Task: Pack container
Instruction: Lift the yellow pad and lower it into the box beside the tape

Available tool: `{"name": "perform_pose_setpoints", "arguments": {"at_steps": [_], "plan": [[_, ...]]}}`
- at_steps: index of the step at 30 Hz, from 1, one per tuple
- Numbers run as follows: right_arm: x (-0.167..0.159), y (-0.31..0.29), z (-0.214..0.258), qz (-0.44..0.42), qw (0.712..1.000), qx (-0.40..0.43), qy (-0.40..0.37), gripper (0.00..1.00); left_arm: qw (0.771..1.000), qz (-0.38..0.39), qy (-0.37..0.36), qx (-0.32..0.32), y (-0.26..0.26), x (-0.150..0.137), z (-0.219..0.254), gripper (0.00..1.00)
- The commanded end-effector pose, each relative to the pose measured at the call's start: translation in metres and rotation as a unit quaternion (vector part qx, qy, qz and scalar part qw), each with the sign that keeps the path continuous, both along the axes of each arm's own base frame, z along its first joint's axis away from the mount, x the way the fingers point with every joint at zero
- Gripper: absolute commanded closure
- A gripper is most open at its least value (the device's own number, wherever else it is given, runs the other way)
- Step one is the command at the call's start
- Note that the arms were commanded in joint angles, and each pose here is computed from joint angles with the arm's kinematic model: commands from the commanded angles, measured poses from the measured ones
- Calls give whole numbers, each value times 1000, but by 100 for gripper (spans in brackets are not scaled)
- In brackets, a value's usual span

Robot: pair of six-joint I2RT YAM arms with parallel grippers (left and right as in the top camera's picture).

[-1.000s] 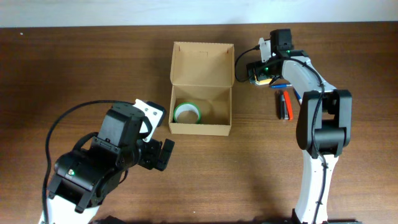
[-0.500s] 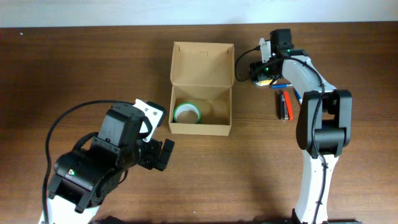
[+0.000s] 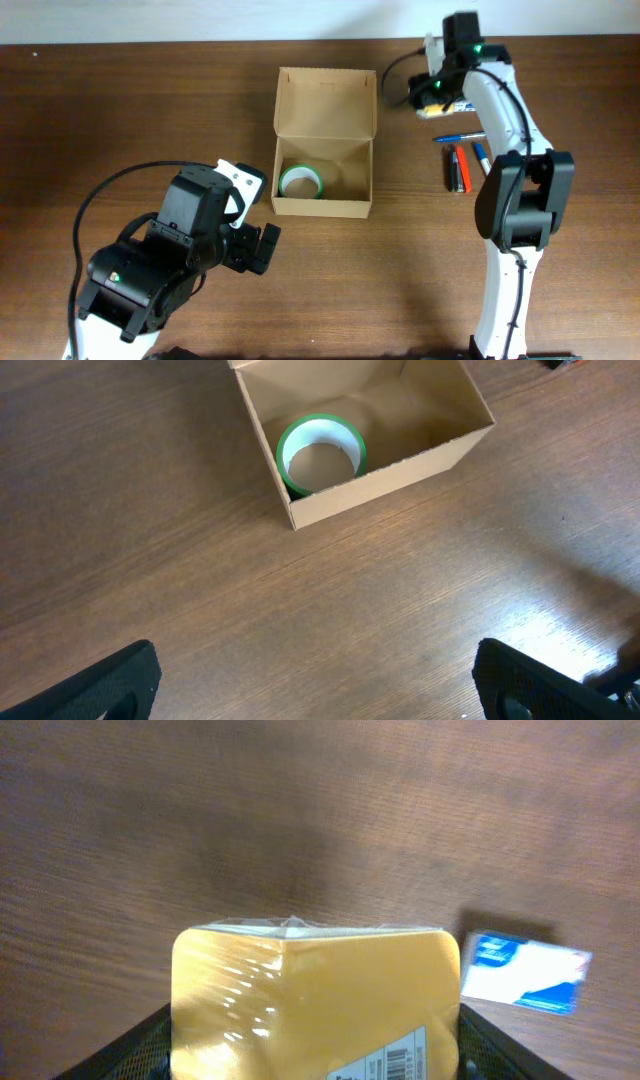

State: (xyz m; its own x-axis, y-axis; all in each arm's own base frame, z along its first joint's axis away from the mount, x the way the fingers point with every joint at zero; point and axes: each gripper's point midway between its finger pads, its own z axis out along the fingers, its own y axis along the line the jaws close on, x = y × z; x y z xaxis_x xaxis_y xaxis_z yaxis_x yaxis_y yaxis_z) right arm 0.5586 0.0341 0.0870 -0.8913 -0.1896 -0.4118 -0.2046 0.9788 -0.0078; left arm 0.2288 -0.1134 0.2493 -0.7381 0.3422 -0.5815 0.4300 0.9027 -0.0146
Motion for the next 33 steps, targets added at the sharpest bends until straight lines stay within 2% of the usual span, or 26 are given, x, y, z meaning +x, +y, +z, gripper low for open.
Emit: {"name": "perform_pose_setpoints", "arguments": {"at_steps": [1,8,13,21,27,33], "plan": [[13,-4,40,-13,999,0,-36,26,1000,-10,-13,-8,-2,-1,10,0],[5,8,111,-16,997,30,-63,26,1000,-10,-13,-8,-2,-1,10,0],[0,36,142,-3,995,48,-86,26,1000,-10,-13,-8,-2,-1,10,0],[-15,103,145,38,994,63,-79,26,1000,-10,-13,-8,-2,-1,10,1],[-40,146,138,75,994,63,-48,27,1000,-10,-13,-8,-2,-1,10,0],[-66,179,149,100,991,69,-56,27,1000,-10,-13,-8,-2,-1,10,1]]}}
